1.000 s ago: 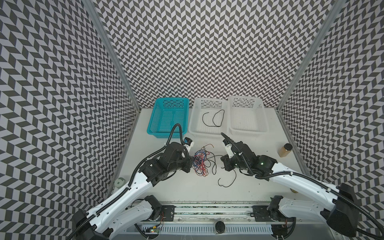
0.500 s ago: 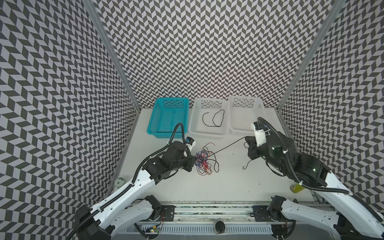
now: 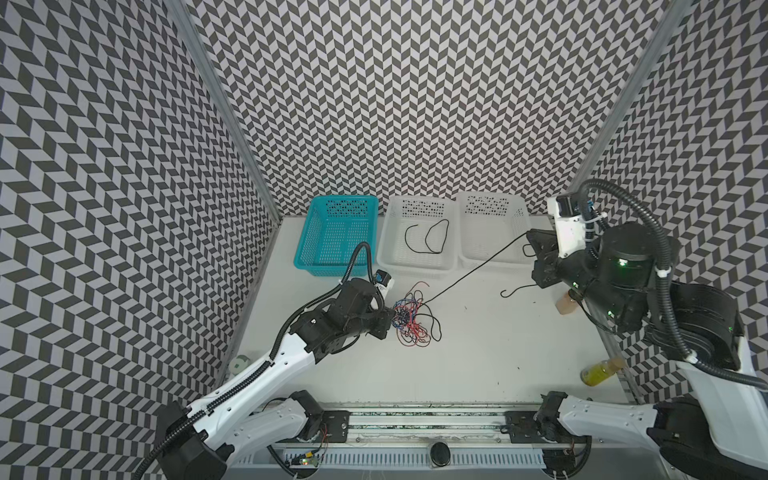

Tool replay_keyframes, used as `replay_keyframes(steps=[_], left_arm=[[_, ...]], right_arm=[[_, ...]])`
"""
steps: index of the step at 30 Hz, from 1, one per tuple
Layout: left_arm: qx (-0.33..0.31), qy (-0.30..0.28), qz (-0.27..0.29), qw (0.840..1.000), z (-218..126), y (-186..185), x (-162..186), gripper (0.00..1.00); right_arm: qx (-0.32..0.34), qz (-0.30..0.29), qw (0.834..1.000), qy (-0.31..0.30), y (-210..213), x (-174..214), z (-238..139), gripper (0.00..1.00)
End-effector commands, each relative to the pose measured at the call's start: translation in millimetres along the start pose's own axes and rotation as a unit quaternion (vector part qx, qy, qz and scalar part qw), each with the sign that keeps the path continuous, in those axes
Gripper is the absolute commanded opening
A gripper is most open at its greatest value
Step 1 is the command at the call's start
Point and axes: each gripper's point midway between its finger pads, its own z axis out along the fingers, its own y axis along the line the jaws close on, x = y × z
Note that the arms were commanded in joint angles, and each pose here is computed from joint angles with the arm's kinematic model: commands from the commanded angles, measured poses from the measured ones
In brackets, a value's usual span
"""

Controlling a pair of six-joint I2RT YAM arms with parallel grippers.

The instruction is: Untangle the cables

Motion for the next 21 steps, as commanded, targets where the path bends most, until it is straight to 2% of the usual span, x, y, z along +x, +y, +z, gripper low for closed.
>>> replay_keyframes(steps=[1, 4, 6, 8, 10, 13, 14, 18, 21], left_arm=[[-0.051, 0.059, -0.006, 0.997, 2, 21, 29, 0.00], [-0.050, 0.067, -0.008, 0.996, 3, 21, 29, 0.03], [-0.043, 0.062, -0.007, 0.997, 1, 18, 26, 0.06], [-0.039, 0.049, -0.005, 0.998, -4, 15, 21, 0.06], [-0.032, 0.029, 0.001, 0.999, -12, 11, 13, 0.00], [-0.011, -0.007, 0.010, 1.000, -26, 2, 3, 0.00], [-0.003, -0.019, 0.012, 1.000, -30, -2, -1, 0.00], [0.026, -0.051, 0.019, 0.998, -45, -14, -11, 0.00], [0.047, -0.065, 0.025, 0.996, -51, -22, -15, 0.00]], right_arm=[[0.036, 0.034, 0.996, -0.078, -26, -50, -28, 0.00], [0.016, 0.047, 0.995, -0.088, -20, -62, -30, 0.00], [-0.010, 0.043, 0.997, -0.069, -5, -54, -19, 0.00], [-0.040, 0.030, 0.998, -0.031, 14, -32, -3, 0.00], [-0.070, 0.014, 0.997, 0.011, 33, -3, 14, 0.00], [-0.119, 0.012, 0.991, 0.058, 60, 40, 33, 0.00], [-0.134, 0.019, 0.989, 0.066, 67, 53, 37, 0.03], [-0.223, 0.043, 0.970, 0.087, 102, 93, 42, 0.30], [-0.294, 0.056, 0.949, 0.096, 132, 116, 46, 0.40]])
